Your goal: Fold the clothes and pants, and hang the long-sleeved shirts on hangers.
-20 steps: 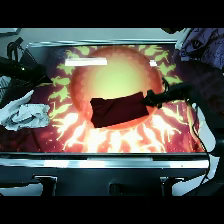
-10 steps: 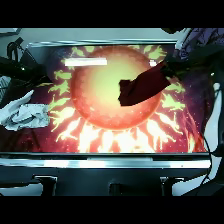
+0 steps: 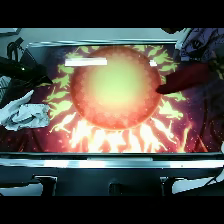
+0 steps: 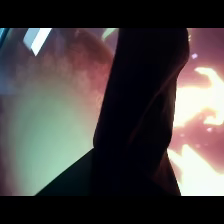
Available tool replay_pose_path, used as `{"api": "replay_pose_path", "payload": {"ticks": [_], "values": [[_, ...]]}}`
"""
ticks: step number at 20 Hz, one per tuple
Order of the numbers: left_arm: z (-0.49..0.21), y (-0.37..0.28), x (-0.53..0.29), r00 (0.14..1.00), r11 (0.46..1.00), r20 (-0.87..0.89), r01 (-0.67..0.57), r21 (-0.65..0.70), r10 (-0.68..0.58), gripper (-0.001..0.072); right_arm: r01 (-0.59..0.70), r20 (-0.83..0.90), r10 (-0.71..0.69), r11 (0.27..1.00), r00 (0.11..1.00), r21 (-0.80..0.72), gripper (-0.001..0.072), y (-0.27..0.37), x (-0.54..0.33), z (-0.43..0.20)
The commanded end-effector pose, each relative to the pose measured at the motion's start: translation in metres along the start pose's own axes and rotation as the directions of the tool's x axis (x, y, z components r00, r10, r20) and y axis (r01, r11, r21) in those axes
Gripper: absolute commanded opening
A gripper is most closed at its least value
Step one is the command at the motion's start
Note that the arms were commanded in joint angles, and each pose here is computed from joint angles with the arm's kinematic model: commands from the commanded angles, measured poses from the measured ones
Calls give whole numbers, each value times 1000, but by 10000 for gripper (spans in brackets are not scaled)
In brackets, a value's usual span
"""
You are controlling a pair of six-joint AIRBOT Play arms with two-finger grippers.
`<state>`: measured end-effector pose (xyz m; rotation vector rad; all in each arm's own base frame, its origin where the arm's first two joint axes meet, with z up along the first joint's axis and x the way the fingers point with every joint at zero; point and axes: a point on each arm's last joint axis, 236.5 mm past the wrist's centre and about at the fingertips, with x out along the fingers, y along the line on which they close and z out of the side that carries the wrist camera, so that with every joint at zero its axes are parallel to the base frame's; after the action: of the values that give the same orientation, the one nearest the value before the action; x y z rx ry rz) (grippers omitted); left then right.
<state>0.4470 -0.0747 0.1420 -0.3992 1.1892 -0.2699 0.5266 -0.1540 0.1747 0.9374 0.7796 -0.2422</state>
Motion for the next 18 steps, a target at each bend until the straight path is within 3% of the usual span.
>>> {"api": "replay_pose_path", "payload": {"ticks": [1, 9, 18], "values": [[0, 0, 0, 1000, 1000, 1, -1, 0, 1, 20, 179, 100, -184, 982, 978, 53, 32, -78, -36, 42], [0, 0, 0, 1000, 1000, 1, -1, 4, 1, 20, 467, 6, -472, 874, 882, 133, 33, -218, -90, 29], [0, 0, 0, 1000, 1000, 1, -1, 3, 1, 20, 680, -211, -647, 691, 733, 244, 34, -340, -118, -100]]}}
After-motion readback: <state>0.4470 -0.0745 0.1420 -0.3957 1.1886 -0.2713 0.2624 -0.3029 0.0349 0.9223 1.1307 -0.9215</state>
